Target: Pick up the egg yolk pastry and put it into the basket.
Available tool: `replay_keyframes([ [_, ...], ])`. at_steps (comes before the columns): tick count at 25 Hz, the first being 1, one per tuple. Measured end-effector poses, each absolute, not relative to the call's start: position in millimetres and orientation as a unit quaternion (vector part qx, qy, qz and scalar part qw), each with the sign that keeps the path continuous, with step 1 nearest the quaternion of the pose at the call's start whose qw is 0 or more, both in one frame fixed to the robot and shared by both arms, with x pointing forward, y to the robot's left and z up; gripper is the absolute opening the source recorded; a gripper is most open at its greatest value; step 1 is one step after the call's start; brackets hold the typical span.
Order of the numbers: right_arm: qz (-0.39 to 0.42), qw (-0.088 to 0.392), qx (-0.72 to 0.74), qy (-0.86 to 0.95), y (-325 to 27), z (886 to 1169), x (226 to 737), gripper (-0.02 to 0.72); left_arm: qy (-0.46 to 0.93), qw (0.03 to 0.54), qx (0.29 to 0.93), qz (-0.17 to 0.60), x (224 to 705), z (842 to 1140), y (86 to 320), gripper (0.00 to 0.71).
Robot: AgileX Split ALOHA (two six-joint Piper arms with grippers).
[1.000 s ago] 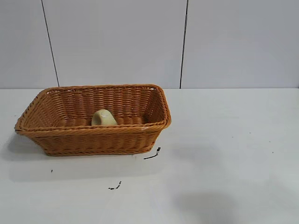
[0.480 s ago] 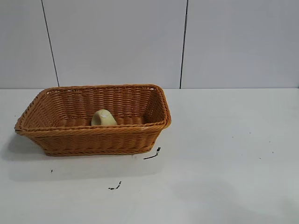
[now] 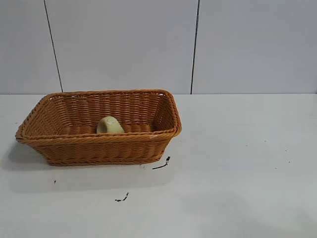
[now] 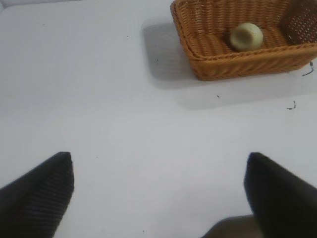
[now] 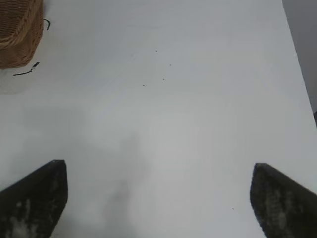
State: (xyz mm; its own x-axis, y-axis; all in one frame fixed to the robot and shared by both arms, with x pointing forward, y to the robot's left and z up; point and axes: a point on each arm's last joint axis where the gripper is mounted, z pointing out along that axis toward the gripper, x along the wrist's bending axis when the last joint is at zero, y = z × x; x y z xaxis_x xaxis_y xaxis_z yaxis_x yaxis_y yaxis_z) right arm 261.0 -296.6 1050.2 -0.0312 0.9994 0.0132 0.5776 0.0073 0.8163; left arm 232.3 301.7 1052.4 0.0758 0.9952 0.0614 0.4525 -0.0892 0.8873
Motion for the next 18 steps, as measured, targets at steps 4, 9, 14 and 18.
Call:
replay_keyframes([
  [4, 0.361, 0.334, 0.600, 0.631, -297, 1051, 250, 0.693, 0.568, 0.364, 0.637, 0.373, 232, 1052, 302, 0.696],
  [9, 0.389, 0.360, 0.584, 0.615, -297, 1052, 236, 0.693, 0.568, 0.364, 0.637, 0.373, 232, 1052, 302, 0.696],
  [14, 0.390, 0.362, 0.584, 0.613, -297, 1052, 235, 0.693, 0.568, 0.364, 0.637, 0.373, 232, 1052, 302, 0.696],
  [18, 0.385, 0.368, 0.593, 0.605, -297, 1052, 236, 0.693, 0.568, 0.364, 0.637, 0.373, 232, 1052, 302, 0.696],
])
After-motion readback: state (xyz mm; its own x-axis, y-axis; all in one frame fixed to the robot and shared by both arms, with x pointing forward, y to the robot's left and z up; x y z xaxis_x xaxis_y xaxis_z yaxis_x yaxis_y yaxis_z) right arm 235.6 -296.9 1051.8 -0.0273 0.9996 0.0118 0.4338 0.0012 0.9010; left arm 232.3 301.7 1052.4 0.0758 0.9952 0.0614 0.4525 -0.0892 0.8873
